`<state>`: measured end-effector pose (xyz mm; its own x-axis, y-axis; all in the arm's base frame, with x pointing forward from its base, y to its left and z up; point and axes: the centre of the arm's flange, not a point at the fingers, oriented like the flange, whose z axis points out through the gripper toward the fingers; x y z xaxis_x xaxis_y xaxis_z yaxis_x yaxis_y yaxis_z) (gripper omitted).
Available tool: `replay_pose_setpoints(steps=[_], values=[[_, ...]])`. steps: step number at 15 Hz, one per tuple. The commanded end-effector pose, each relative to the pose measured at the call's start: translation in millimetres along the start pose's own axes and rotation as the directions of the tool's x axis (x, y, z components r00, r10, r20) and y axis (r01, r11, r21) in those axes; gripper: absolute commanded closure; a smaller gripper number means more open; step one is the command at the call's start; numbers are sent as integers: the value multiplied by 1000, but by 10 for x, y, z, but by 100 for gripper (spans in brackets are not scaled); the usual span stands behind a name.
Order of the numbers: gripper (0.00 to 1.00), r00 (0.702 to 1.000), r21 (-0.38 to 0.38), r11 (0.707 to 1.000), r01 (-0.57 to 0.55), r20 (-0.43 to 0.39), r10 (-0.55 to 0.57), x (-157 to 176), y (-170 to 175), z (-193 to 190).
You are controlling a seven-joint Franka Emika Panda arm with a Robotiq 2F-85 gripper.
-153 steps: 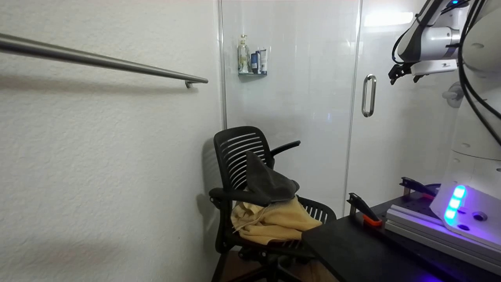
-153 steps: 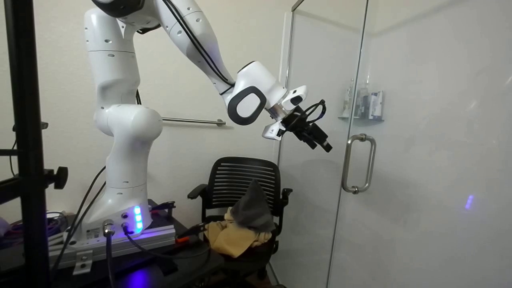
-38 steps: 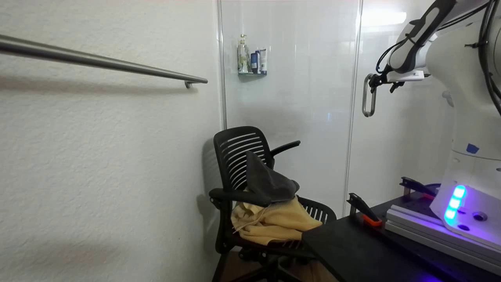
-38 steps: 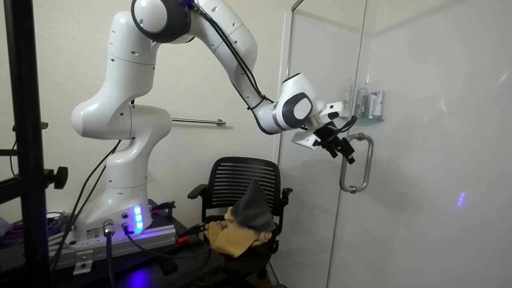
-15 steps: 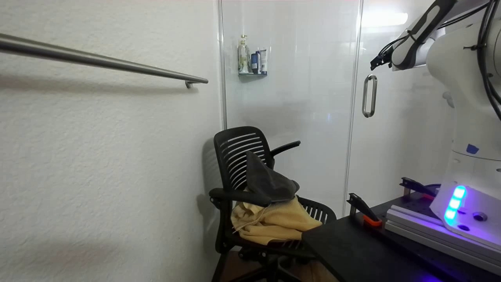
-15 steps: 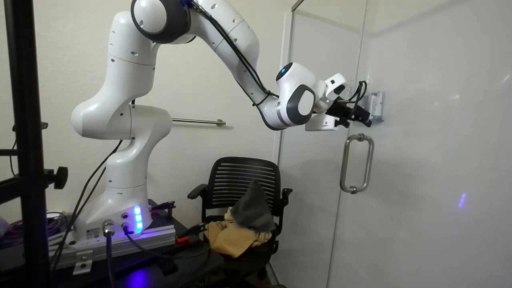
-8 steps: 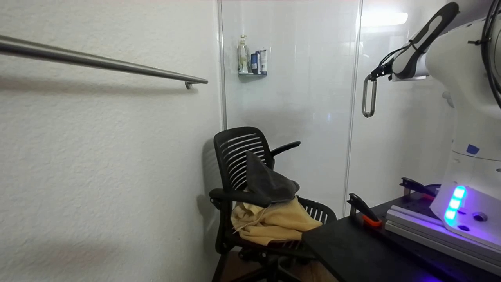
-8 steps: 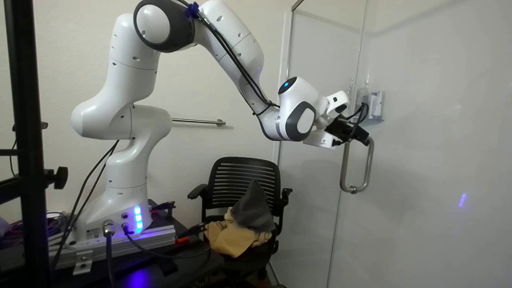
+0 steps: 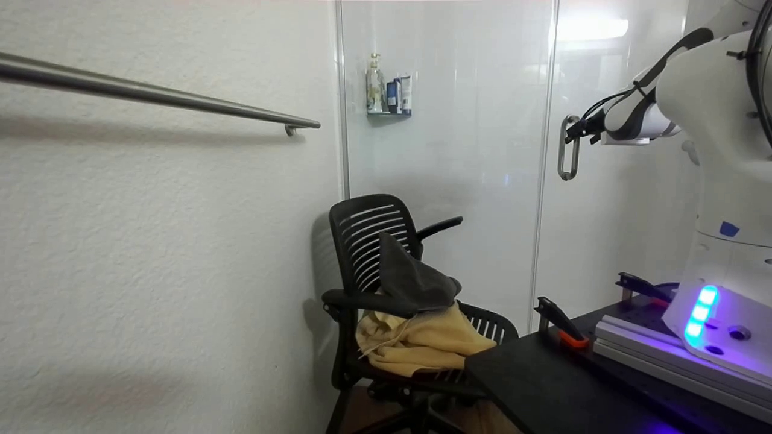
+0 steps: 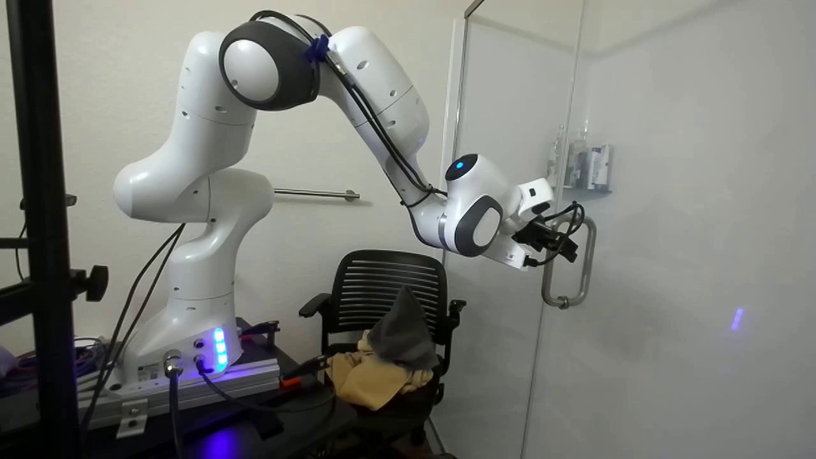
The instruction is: Open the glass door
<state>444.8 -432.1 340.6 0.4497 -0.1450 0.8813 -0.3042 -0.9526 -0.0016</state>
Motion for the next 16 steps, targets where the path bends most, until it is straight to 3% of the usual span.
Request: replay_pose_setpoints(steps=[1,11,12,14,16], values=[[32,999,16,999,32,-30,-31,-20,73,1],[100,998,63,996,57,-40,-54,121,-27,-116],[94,998,50,996,67,-21,-66,135,-34,-145],[94,998,68,996,54,8,-55,174,-65,-218],[94,994,52,998,47,93,-51,231,-112,-280]])
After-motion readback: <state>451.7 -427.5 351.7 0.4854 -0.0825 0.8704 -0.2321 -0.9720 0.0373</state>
